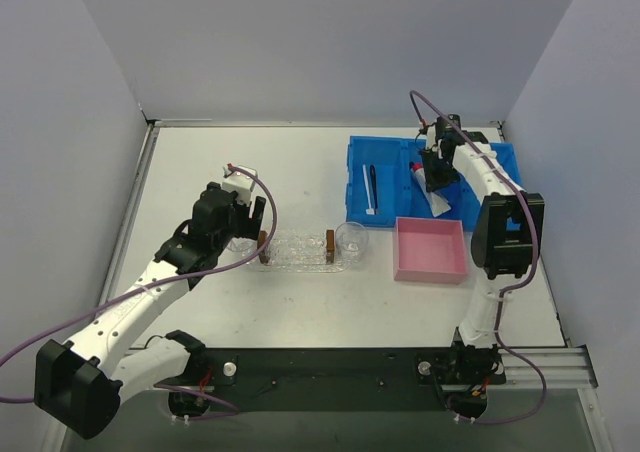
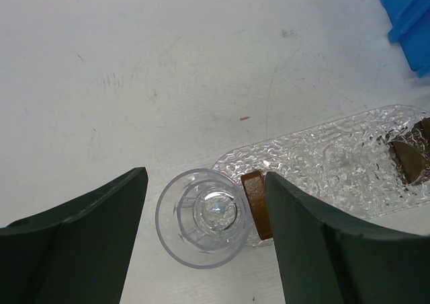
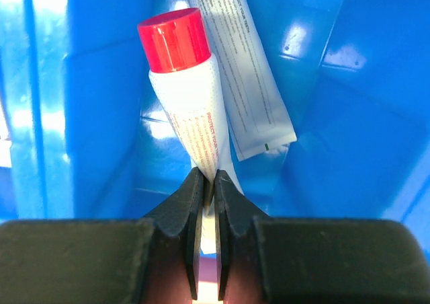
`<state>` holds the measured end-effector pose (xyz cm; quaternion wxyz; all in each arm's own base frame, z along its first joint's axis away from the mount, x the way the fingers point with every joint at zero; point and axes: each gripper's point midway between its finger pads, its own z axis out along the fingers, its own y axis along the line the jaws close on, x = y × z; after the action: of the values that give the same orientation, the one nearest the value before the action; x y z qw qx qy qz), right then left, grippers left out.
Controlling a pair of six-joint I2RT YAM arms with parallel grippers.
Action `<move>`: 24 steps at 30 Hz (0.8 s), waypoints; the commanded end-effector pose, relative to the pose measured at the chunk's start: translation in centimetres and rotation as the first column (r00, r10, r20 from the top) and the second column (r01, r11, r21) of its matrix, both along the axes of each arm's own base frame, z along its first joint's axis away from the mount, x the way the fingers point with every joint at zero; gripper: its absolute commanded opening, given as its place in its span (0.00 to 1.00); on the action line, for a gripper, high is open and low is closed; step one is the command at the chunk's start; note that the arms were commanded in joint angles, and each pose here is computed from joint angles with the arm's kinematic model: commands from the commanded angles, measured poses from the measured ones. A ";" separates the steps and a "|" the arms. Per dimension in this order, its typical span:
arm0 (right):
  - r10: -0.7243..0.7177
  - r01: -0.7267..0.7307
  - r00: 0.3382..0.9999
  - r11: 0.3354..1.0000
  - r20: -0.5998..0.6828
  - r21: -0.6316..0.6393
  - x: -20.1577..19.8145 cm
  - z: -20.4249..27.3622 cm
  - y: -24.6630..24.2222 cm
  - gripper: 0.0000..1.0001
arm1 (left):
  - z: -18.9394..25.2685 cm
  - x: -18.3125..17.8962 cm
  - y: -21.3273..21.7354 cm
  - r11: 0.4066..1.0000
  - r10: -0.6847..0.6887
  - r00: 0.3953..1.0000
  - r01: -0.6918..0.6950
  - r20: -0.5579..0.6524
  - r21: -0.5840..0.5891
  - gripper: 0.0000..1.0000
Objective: Prepare toiletry sets of a toothbrush and toothpaste on the tray
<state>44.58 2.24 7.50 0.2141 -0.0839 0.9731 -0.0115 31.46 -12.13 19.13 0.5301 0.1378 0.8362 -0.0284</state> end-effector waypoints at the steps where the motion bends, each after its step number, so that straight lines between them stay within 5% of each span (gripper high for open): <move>1: -0.010 0.010 0.999 1.000 0.036 0.024 -1.5 3.5 0.1 0.00 | 2.4 0.6 -0.4 0.999 -0.002 0.997 0.006 0.073 -0.047 0.81; 7: -0.014 0.010 0.994 0.999 0.106 0.030 -1.9 6.4 0.1 0.00 | 3.2 0.8 -1.0 0.996 -0.013 0.997 0.020 0.080 -0.088 0.81; 16: 0.038 -0.049 0.955 0.998 0.293 0.031 -4.6 13.8 2.9 0.00 | 7.8 1.7 -5.4 0.945 -0.103 0.989 0.131 0.109 -0.299 0.81; 24: 0.217 -0.242 0.895 0.970 0.391 0.017 -9.8 16.0 9.8 0.00 | 13.0 1.3 -12.1 0.792 -0.364 0.918 0.394 0.157 -0.466 0.81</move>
<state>37.27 10.10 23.36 0.3924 -0.1634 0.9050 0.0185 33.63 -19.95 26.75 0.5488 0.1233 0.7968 -0.2210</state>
